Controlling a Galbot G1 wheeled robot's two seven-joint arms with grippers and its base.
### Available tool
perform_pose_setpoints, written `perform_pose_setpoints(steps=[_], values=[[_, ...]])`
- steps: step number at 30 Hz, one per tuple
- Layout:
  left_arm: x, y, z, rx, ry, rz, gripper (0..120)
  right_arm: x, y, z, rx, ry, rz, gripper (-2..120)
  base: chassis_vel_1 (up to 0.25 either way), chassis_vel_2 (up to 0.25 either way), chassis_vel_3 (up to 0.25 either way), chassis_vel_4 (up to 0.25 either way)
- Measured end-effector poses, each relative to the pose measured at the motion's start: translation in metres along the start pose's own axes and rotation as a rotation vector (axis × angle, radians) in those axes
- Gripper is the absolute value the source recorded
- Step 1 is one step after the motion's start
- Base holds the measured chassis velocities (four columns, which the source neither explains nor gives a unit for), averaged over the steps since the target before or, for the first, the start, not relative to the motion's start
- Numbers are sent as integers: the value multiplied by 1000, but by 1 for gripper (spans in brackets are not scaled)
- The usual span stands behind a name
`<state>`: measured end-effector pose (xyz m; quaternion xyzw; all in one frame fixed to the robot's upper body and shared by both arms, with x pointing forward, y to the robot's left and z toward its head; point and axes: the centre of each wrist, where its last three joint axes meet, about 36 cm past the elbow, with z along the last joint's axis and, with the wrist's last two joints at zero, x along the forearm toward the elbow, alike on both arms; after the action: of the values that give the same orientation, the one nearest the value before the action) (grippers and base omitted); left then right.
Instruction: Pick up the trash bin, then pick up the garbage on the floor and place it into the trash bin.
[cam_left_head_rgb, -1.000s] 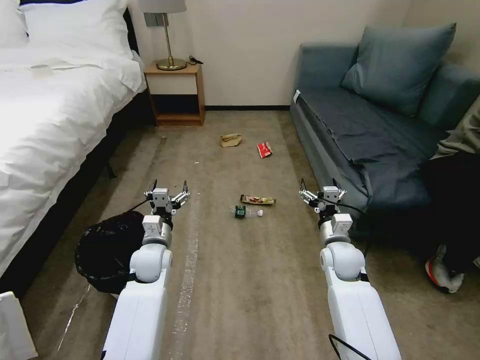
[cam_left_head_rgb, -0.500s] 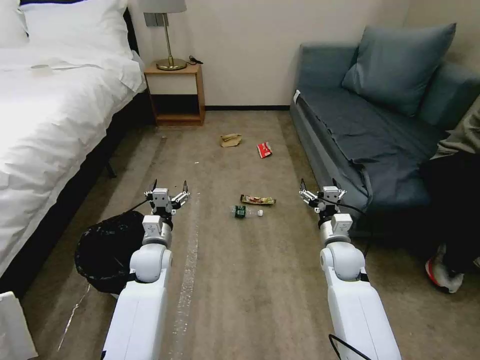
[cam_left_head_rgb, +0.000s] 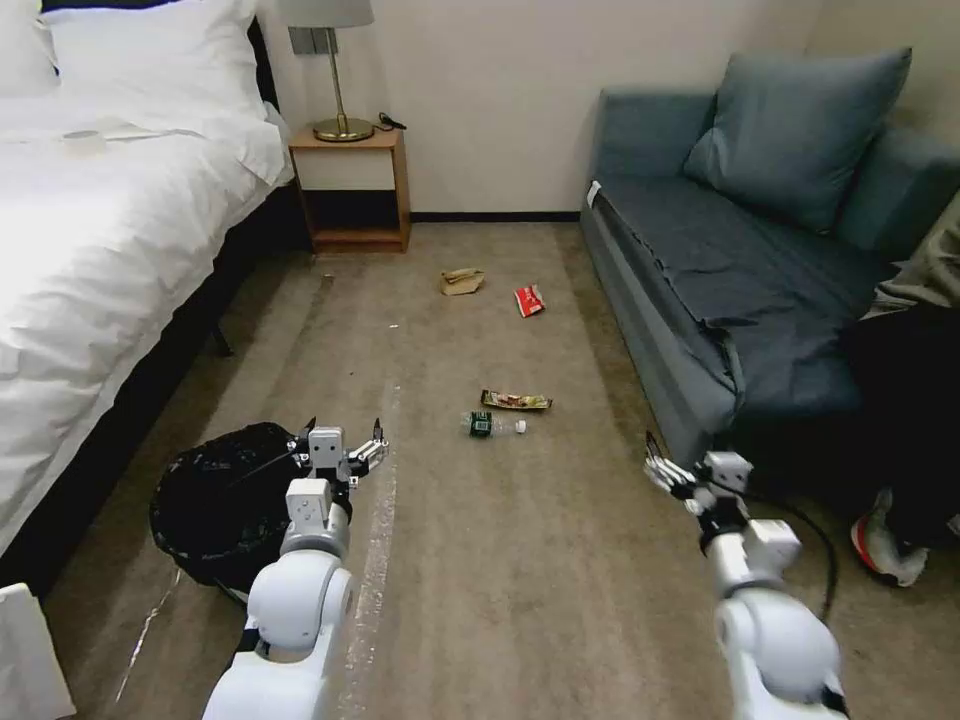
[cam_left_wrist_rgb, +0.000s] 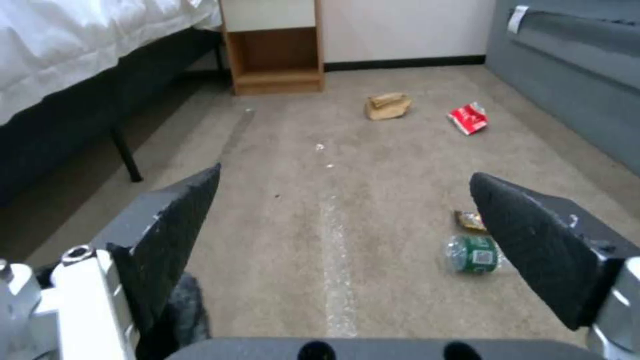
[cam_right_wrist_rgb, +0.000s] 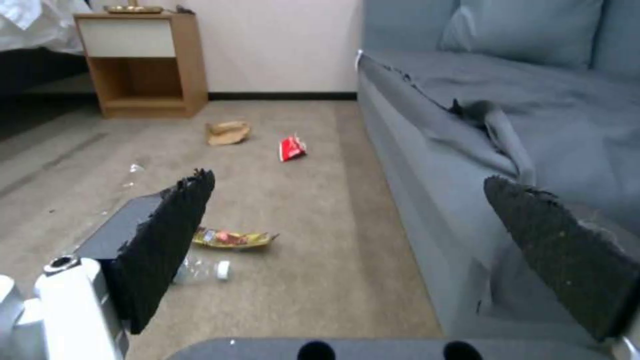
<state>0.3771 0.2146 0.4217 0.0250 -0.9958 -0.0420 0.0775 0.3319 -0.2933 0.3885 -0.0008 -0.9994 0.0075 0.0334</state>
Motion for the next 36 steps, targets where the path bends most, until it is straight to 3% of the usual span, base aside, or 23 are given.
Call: perform_pose_setpoints(steps=[5, 7, 9, 10, 12, 16, 19, 26, 27, 32, 36], values=[[3, 8, 0, -8, -3, -15, 100, -4, -4, 5, 67, -33, -7, 100, 0, 0, 0, 0], [6, 10, 0, -12, -4, -48, 100, -5, -5, 7, 86, -53, -11, 100, 0, 0, 0, 0], [12, 12, -1, 3, 2, -141, 100, -7, -4, 8, 111, -72, -14, 100, 0, 0, 0, 0], [12, 12, -1, 3, 2, -141, 100, -7, -4, 8, 111, -72, -14, 100, 0, 0, 0, 0], [20, 12, -1, 48, 38, -250, 100, -8, -1, 8, 114, -83, -13, 100, 0, 0, 0, 0], [23, 16, 1, 80, 64, -314, 100, -9, 0, 10, 112, -95, -15, 100, 0, 0, 0, 0], [22, 32, 9, 177, 113, -447, 100, -8, 2, 13, 107, -89, -28, 100, 0, 0, 0, 0], [14, 52, 12, 273, 135, -537, 100, -6, 8, 16, 83, -77, -41, 100, 0, 0, 0, 0], [10, 55, 12, 301, 142, -574, 100, -5, 9, 15, 80, -77, -42, 100, 0, 0, 0, 0], [-1, 56, 9, 388, 181, -691, 100, -6, 8, 15, 75, -77, -36, 100, 0, 0, 0, 0], [-6, 57, 8, 443, 207, -736, 100, -5, 9, 18, 70, -71, -34, 100, 0, 0, 0, 0]])
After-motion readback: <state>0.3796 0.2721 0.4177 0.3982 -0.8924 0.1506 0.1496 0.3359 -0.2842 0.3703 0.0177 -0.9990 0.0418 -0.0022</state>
